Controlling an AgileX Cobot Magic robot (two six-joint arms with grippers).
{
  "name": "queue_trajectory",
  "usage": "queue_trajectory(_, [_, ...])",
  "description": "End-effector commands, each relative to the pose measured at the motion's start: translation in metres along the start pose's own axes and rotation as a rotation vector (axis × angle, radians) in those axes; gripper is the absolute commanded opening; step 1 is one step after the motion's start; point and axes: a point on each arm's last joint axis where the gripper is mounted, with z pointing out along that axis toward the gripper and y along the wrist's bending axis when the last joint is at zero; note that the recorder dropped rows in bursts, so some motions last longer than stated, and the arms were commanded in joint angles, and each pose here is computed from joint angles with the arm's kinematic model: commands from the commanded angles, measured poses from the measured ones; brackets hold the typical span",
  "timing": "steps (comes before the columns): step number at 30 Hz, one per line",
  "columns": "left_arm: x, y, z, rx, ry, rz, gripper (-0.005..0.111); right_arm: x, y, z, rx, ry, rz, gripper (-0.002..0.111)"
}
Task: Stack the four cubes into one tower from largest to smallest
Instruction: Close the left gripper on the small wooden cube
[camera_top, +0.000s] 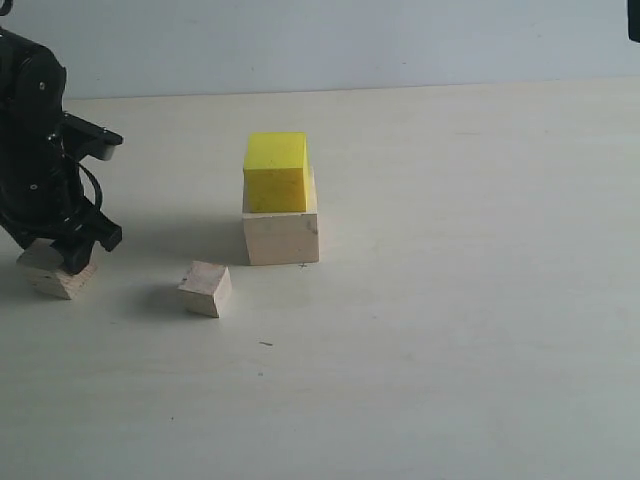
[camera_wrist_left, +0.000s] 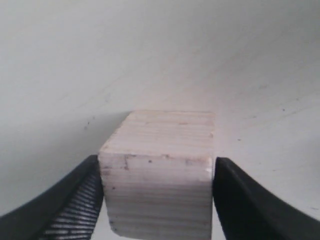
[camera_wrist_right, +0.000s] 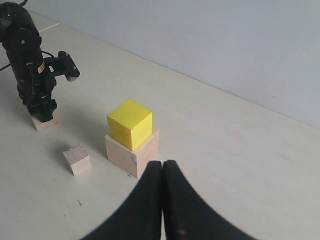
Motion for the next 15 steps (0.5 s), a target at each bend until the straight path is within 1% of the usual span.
queue_trajectory(1, [0.0002, 0.0003, 0.0009, -0.005, -0.003, 0.004, 0.059, 0.0013, -0.0003, -0.0016, 0.008, -0.004, -0.009, 0.000])
queue_trajectory(5, [0.0002, -0.0007, 0.0009, 0.006, -0.003, -0.003, 0.059, 0.0024, 0.0002, -0.0016, 0.002, 0.007, -0.009, 0.000])
queue_trajectory(10, [0.0003, -0.0027, 0.0010, 0.034, -0.003, -0.025, 0.069, 0.0031, 0.0005, -0.0016, -0.001, 0.015, -0.009, 0.000])
queue_trajectory(15, [0.0016, 0.0030, 0.0023, 0.037, 0.001, -0.069, 0.070, 0.0032, 0.0006, -0.0016, -0.002, 0.017, -0.009, 0.000])
